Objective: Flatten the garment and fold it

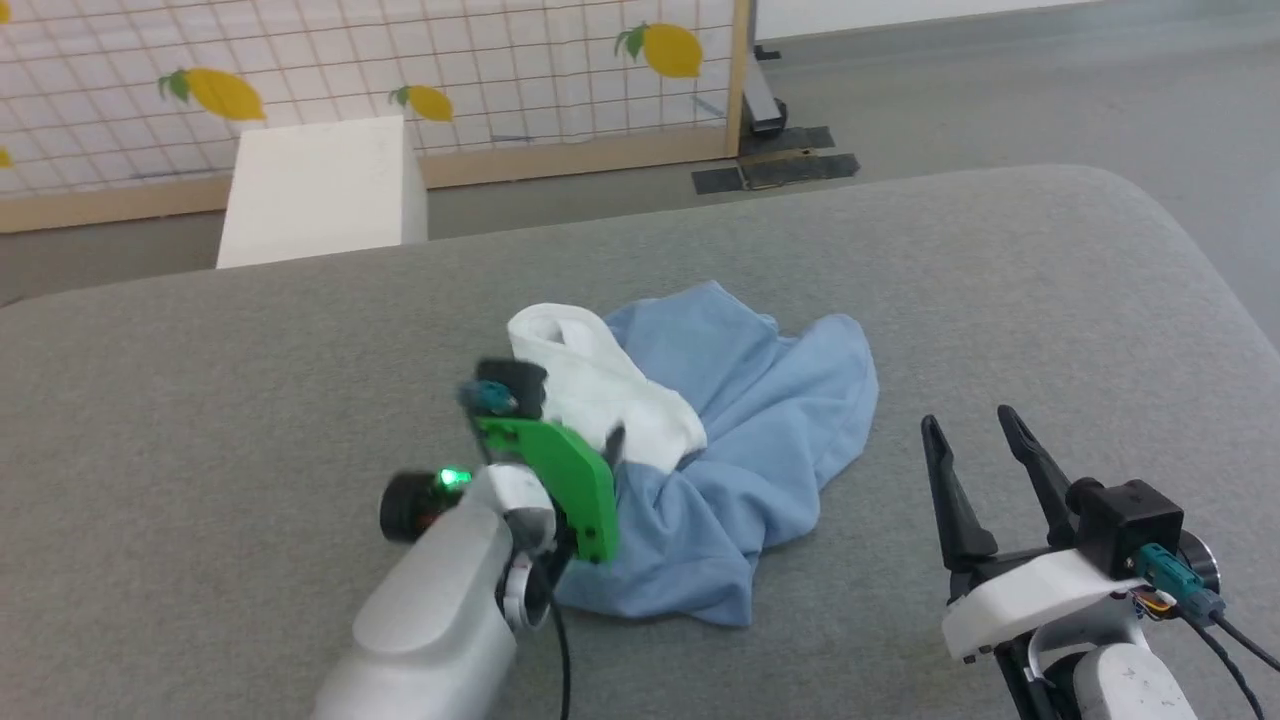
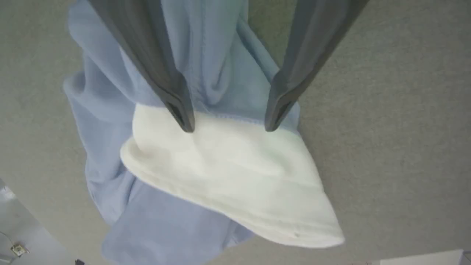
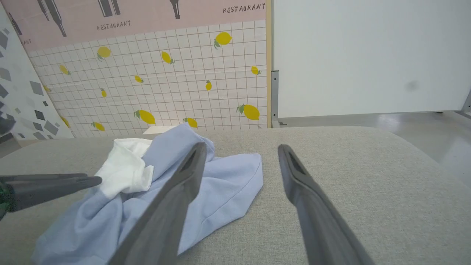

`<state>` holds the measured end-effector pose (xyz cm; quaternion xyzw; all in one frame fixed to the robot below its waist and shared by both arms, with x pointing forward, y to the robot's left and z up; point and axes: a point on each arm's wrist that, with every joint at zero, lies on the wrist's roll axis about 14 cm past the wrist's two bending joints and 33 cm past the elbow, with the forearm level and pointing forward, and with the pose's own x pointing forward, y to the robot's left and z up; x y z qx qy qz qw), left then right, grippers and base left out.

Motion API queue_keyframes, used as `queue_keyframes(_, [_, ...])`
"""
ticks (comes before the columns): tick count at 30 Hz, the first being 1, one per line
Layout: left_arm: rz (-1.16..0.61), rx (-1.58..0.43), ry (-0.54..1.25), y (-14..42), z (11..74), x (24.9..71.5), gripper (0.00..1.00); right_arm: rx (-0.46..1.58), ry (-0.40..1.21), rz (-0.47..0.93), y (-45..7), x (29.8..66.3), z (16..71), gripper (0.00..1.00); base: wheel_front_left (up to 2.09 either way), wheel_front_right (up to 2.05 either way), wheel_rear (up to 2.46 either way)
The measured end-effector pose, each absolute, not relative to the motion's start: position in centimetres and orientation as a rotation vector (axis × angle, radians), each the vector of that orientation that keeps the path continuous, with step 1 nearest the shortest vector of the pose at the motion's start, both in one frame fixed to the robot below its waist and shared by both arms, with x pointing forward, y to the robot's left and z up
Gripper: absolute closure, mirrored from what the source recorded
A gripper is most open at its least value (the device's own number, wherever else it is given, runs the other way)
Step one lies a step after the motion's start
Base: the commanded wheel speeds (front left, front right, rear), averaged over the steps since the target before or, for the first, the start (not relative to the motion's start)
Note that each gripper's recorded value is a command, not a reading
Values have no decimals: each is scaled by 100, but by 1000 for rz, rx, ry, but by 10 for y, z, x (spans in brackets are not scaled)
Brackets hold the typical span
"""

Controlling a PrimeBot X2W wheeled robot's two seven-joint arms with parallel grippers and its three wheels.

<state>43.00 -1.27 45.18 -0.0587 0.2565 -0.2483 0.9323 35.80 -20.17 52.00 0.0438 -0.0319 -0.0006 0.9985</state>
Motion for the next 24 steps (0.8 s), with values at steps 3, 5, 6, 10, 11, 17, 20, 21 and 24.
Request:
queue_keyframes(3, [-450,-227,213,1,510,454,0,89,-65,24,-194,362,520,0,0,0,0])
queue_keyframes(5, [-391,-263,37,19,539,460,0,89,-65,40,-188,365,521,0,0,0,0])
queue_keyframes(6, [-356,-263,-21,31,546,460,0,89,-65,49,-185,366,522,0,0,0,0])
queue_keyframes(10, [-228,-243,-90,80,546,446,0,90,-65,88,-173,372,524,0,0,0,0])
queue_keyframes(11, [-197,-236,-118,92,550,440,0,89,-67,100,-169,374,525,0,0,0,0])
queue_keyframes(17, [-40,-213,-182,150,551,406,0,106,59,239,-122,382,509,0,0,0,0])
queue_keyframes(20, [10,-210,-177,166,545,395,0,118,215,329,-92,384,489,0,0,0,0])
queue_keyframes(21, [21,-212,-177,170,544,393,0,120,260,354,-85,387,485,0,0,0,0])
queue_keyframes(24, [54,-216,-186,181,544,390,0,144,387,394,-73,396,475,0,0,0,0])
